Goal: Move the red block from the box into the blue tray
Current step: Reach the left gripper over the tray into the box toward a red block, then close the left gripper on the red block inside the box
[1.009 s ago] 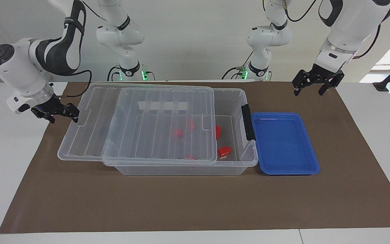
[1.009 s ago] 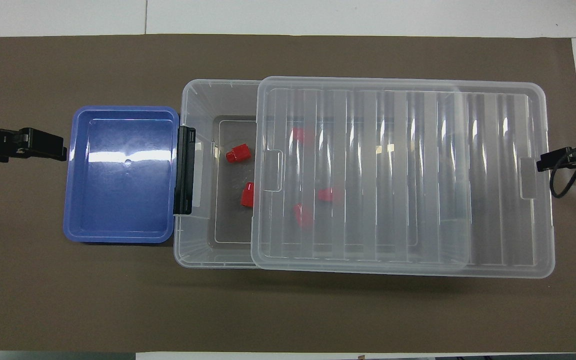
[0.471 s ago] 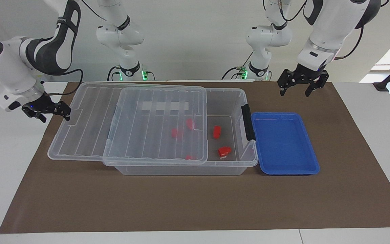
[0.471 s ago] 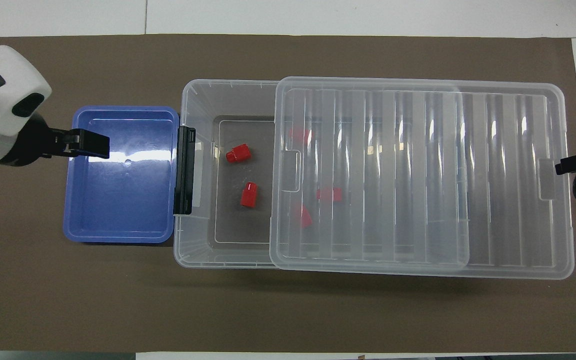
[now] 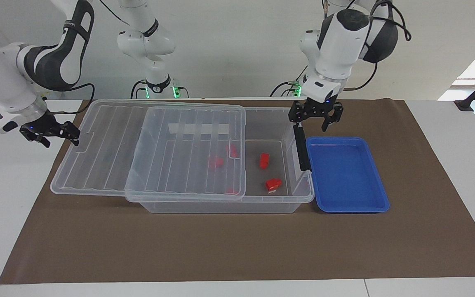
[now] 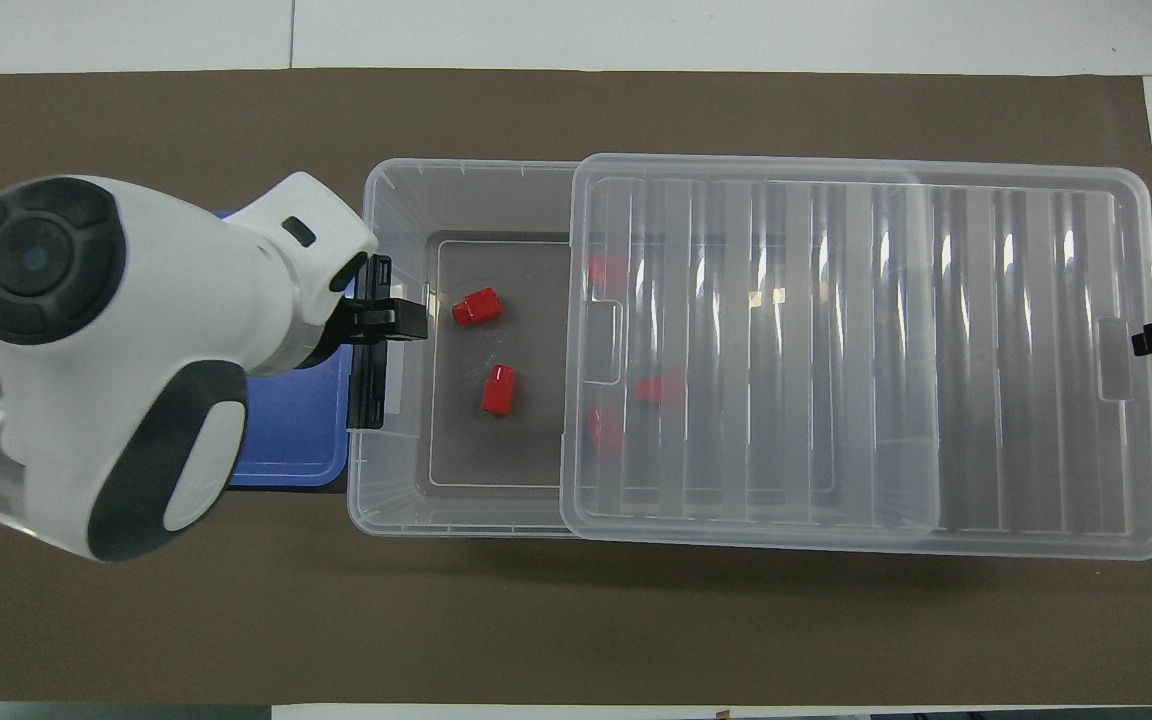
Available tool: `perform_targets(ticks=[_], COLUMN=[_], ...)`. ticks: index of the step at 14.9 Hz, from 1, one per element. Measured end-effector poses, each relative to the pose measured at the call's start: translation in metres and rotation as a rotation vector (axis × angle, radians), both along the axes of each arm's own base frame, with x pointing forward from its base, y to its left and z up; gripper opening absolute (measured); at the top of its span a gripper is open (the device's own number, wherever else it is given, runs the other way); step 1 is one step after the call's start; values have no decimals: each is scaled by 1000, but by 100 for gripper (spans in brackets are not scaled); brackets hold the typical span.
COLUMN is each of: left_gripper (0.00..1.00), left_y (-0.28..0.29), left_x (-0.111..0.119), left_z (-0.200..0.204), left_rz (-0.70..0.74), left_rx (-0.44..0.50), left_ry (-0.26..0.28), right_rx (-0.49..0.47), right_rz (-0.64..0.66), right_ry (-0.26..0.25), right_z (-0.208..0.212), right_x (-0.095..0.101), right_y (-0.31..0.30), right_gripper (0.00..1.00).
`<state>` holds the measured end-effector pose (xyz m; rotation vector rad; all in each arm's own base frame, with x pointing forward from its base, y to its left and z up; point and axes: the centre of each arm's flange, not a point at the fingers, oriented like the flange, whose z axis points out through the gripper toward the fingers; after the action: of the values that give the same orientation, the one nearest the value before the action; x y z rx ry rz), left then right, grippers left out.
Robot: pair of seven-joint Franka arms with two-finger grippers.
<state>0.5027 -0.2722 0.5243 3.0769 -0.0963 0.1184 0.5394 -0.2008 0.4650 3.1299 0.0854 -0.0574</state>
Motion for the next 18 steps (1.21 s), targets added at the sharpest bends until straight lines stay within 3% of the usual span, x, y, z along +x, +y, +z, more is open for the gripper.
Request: perform_targets(ticks=[5,10,15,17,18], left_gripper=[100,100,100,96,90], left_y=[-56,-66,-76,-79,-79], left_x=[-16,-27,-35,-33,-34], left_z=[-83,-140,-183,-191,-194], left_rz=[11,-3,-3,-1,-1], left_rx=[-4,-7,-34,-45,-44], left_ry=[30,34,6,-5,-2], right_rx=[-3,-4,-1,1,2], right_rz=[-6,8,-22,-28,-38], right_ry=[1,5,20,26,33], right_z=[0,6,55,74,83], right_x=[-2,3,28,34,35], right_y=[-6,4,62,90,103], right_gripper=[100,100,100,100,100])
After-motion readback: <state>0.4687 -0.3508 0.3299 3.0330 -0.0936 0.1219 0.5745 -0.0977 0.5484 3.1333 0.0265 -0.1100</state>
